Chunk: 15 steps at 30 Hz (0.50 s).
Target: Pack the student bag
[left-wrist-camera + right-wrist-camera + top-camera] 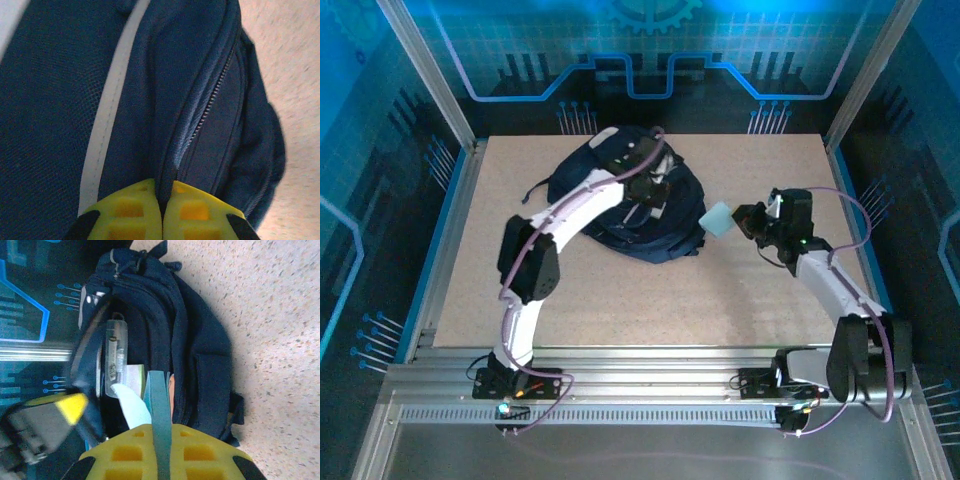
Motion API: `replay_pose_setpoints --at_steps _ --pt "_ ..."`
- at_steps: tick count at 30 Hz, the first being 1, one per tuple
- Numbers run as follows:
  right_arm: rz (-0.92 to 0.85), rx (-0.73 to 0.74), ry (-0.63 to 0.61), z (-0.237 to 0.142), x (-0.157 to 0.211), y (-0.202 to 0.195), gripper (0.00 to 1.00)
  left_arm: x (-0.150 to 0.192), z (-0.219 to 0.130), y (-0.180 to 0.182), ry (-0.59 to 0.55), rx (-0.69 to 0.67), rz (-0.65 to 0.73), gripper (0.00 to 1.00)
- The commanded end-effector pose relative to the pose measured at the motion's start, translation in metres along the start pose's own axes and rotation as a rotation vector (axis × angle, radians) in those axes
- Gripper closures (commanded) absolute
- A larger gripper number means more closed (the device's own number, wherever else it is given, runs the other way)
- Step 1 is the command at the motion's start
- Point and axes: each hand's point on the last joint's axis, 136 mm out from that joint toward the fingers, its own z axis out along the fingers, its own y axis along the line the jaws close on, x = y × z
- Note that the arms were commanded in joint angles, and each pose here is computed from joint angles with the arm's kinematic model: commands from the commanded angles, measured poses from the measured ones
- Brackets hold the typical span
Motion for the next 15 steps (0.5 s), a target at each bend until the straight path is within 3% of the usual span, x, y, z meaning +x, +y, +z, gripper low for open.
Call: replay_pose_setpoints --at_steps 1,15 --pt "-0.010 -0.083 -0.054 0.015 -0.012 0.037 1.00 -0.018 -0.045 -0.033 -0.060 0.218 -0.092 1.00" --pt "0.054 -0.237 0.028 0.126 0.027 0.101 1.00 -0.030 -0.064 -0.045 -0.122 0.308 -0.138 1.00"
